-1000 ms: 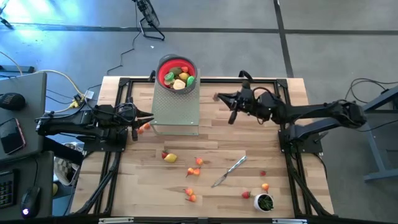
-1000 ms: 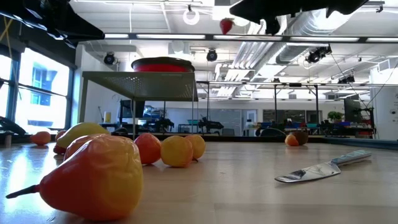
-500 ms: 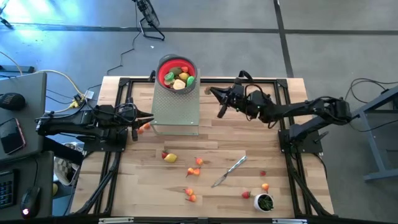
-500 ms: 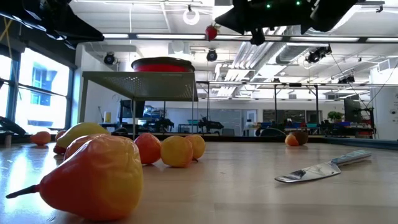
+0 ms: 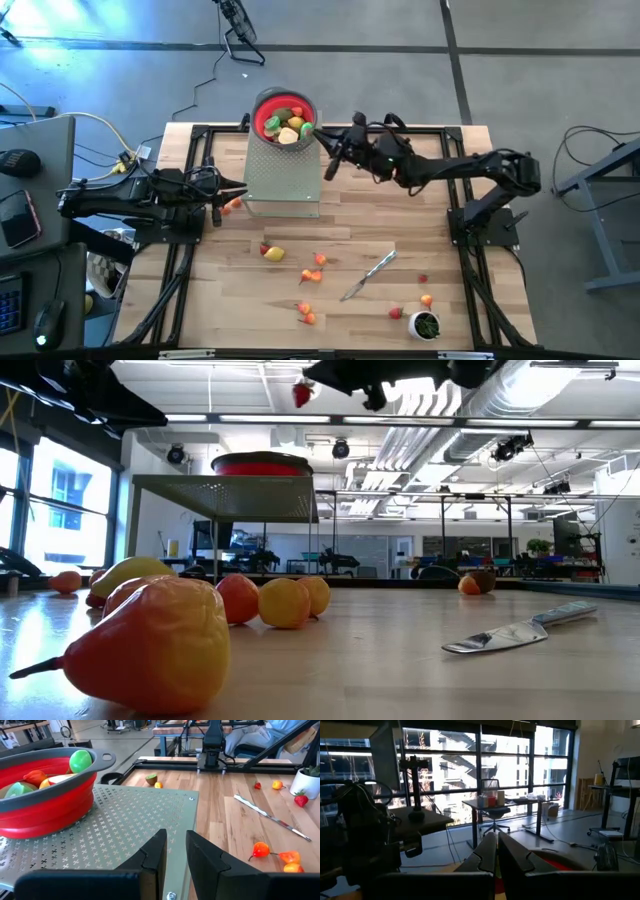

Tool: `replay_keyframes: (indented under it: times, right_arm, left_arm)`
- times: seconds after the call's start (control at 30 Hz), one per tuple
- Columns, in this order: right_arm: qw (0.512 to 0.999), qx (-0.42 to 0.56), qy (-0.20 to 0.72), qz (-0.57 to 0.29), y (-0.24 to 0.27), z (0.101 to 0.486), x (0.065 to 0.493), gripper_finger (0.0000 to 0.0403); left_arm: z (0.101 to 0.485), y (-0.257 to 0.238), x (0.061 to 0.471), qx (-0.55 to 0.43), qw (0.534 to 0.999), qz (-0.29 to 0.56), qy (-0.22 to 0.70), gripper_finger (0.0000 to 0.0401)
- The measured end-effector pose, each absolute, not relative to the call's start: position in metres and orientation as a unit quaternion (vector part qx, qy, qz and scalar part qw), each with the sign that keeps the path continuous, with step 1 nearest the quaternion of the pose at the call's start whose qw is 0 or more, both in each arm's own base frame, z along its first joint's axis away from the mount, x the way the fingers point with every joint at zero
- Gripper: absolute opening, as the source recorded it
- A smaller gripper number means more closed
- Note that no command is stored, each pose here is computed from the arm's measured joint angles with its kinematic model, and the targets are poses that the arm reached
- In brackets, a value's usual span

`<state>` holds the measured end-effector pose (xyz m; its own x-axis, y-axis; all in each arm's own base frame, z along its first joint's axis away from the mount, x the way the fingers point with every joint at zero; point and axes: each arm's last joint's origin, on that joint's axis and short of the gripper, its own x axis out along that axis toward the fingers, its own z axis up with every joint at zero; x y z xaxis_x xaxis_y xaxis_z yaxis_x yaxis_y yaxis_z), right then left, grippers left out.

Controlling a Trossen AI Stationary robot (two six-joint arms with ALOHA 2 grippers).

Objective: Pick & Place Fruit
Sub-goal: Put the strawberry into the red strainer on the shelf

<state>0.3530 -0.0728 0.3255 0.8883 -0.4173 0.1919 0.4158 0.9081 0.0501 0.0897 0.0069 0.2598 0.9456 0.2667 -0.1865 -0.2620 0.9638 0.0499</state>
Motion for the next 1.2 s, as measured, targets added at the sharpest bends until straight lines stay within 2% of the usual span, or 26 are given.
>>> replay_keyframes:
  times: [0.27,0.53,0.7,1.0,1.2]
  right_arm:
    - [0.983,-0.011,-0.087,-0.16,-0.094,0.339,0.387,0.0003]
    - [0.988,-0.02,-0.053,-0.146,-0.136,0.313,0.406,0.0003]
    - [0.983,-0.008,-0.03,-0.18,-0.167,0.293,0.405,0.0003]
    - [0.98,0.0,-0.025,-0.197,-0.205,0.292,0.387,0.0003]
    - [0.979,0.031,0.016,-0.203,-0.218,0.283,0.379,0.0003]
  left_arm:
    - [0.26,0.007,0.09,0.012,0.986,0.134,0.096,0.0067]
    - [0.26,0.007,0.09,0.011,0.986,0.134,0.093,0.0067]
    - [0.261,0.007,0.09,-0.002,0.987,0.135,0.091,0.0067]
    - [0.261,0.007,0.09,-0.002,0.987,0.135,0.09,0.0067]
    - [0.261,0.007,0.09,-0.002,0.987,0.135,0.09,0.0067]
